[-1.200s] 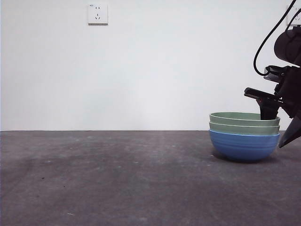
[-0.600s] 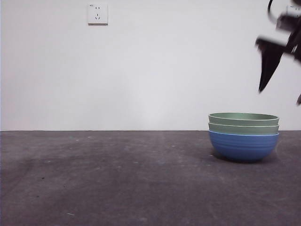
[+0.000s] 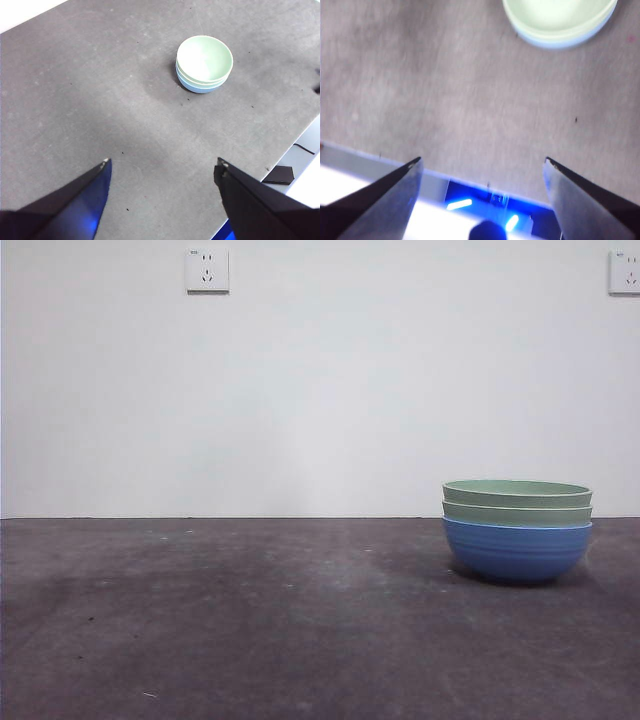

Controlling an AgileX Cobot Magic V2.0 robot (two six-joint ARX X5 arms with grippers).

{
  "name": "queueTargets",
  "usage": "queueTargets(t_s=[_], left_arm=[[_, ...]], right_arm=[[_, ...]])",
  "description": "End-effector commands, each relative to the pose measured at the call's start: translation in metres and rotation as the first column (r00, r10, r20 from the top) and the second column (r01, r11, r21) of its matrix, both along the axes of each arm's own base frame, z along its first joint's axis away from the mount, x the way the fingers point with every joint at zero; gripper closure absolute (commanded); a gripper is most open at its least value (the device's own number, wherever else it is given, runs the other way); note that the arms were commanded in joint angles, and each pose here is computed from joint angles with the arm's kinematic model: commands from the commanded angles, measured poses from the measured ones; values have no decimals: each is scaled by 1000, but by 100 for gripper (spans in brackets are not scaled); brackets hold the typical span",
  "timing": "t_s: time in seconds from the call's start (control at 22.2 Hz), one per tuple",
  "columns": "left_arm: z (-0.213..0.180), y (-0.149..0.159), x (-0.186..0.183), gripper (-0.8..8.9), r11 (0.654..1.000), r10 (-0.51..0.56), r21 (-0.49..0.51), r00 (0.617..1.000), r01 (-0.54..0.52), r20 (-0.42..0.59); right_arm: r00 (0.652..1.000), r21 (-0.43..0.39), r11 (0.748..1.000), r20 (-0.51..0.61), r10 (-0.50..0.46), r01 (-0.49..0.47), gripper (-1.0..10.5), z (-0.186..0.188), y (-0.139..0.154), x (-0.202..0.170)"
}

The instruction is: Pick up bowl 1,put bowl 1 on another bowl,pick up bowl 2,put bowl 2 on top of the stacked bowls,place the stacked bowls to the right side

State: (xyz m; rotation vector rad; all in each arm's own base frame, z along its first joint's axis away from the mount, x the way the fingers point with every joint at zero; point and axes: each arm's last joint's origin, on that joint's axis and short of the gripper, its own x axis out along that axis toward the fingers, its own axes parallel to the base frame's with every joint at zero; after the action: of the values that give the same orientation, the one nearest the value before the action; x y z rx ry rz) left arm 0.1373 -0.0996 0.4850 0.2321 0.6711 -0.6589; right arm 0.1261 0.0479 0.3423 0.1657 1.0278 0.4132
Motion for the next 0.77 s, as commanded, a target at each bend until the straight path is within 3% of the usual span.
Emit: queueTargets(t_s=[0.05, 0.14, 0.18, 0.27, 0.77], left_arm=[[-4, 1, -2, 469, 999, -16, 36, 999, 17, -32], [-4, 1, -2, 491, 999, -16, 38, 999, 17, -35], [-4, 1, -2, 559, 999, -16, 39, 999, 18, -35], [-4, 1, -2, 820, 999, -18, 40, 999, 19, -34], [-4, 1, -2, 817, 999, -13, 39, 999, 14, -35]], right_arm=[[1000, -28, 1000, -18, 2, -3, 632, -2, 0, -6], [1000, -56, 998, -24, 2, -4, 741, -3, 0, -10], [1000, -59, 998, -26, 10, -12, 798, -3, 0, -11], [999, -66, 997, -26, 37, -39, 940, -3, 1, -12], [999, -65, 996, -15, 52, -52, 943, -3, 2, -11]])
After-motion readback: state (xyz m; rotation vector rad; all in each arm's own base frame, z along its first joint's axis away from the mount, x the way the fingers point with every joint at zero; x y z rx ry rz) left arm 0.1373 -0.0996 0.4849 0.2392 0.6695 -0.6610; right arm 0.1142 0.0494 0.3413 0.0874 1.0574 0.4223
